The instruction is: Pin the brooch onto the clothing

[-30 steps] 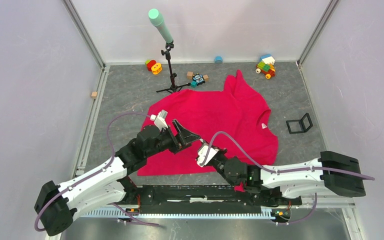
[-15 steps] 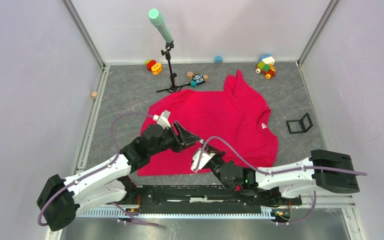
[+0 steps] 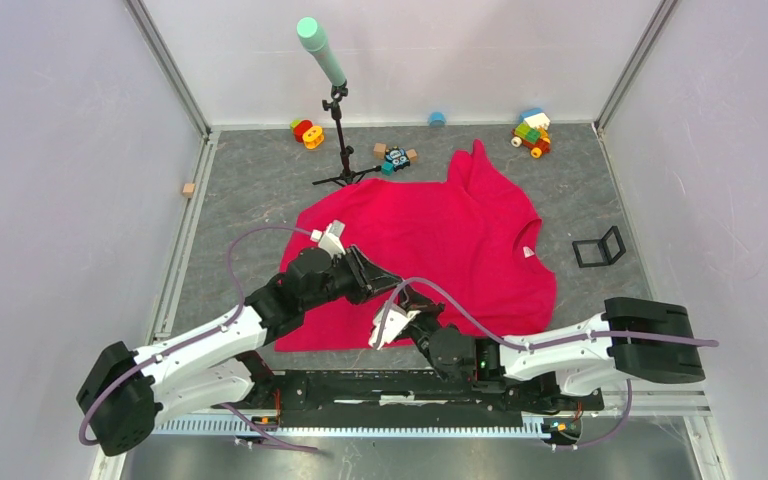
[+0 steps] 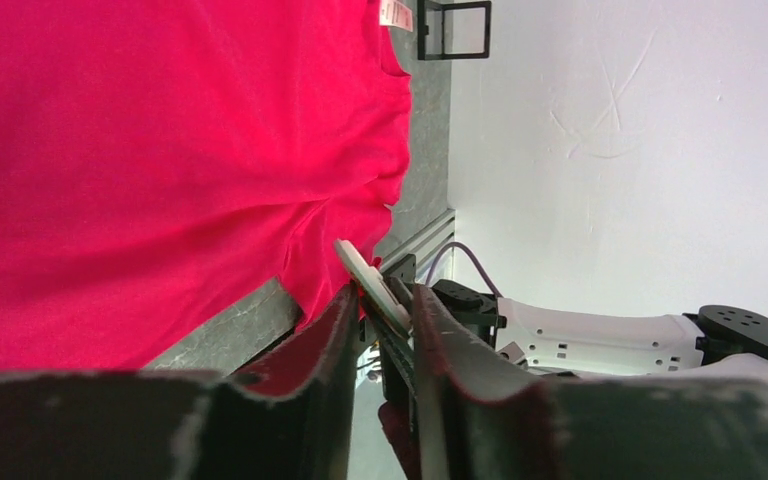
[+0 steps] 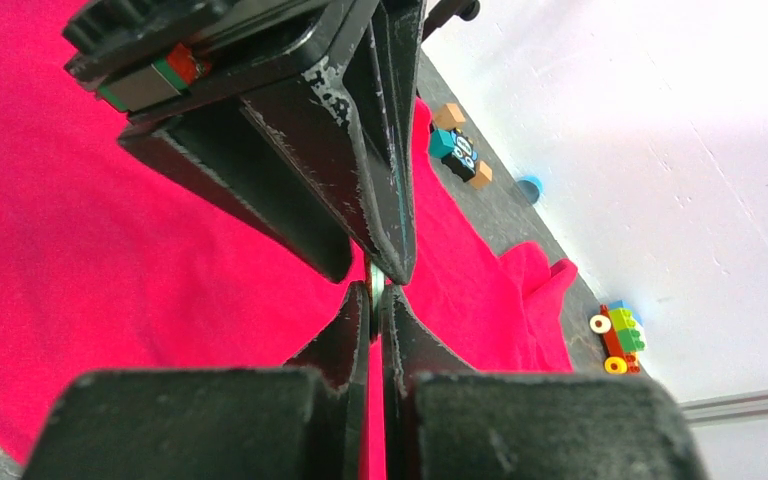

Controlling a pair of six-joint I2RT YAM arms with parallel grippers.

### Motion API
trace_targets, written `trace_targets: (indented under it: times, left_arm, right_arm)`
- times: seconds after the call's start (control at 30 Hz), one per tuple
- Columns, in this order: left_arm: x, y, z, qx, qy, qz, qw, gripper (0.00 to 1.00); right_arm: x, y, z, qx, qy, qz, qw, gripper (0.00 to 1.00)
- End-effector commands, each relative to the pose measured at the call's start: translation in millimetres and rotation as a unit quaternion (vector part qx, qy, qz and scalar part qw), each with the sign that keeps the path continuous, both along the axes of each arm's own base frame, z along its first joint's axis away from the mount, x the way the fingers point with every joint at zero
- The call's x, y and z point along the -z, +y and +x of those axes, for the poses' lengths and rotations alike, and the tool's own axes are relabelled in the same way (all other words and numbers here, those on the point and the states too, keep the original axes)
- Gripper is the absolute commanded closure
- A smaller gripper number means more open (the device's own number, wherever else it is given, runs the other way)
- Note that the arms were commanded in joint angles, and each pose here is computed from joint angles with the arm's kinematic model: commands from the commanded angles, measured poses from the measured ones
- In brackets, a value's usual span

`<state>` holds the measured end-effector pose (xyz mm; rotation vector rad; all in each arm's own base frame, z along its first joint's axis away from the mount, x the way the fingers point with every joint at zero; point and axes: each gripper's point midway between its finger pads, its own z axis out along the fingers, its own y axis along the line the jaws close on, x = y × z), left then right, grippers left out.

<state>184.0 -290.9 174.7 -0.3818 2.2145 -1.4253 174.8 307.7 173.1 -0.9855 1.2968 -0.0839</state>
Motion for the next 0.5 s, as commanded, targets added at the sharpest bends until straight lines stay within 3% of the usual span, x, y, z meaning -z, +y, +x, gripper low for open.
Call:
trace_targets:
  times: [0.0,0.07,0.1,0.17,0.3,0.4,0.47]
  left_arm:
    - [-14,-6,0,0.003,-0.006,-0.029,1.0,0.76]
    - [-15,-6,1,0.0,-0.008,-0.03,1.0,0.85]
    - [-15,-5,1,-0.001,-0.009,-0.029,1.0,0.9]
    - [-17,-4,3,-0.007,-0.014,-0.028,0.999,0.97]
    - [-27,8,13,-0.022,-0.045,-0.008,0.999,0.98]
    - [-42,25,23,-0.025,-0.09,0.015,0.995,0.98]
    - [-46,40,28,-0.018,-0.116,0.048,0.992,0.98]
  right_arm:
    - [-22,9,-2,0.011,-0.014,0.028,0.999,1.0]
    - [-20,9,-4,0.015,-0.019,0.017,1.0,1.0]
    - [-19,8,-5,0.019,-0.022,0.011,1.0,0.95]
    - [-20,6,-8,0.029,-0.028,0.004,0.999,0.79]
    - [-24,3,-24,0.029,-0.021,0.005,0.999,0.37]
    - [-16,1,-30,-0.002,0.028,0.029,0.999,0.21]
    - [-16,-3,-33,-0.027,0.065,0.059,0.996,0.16]
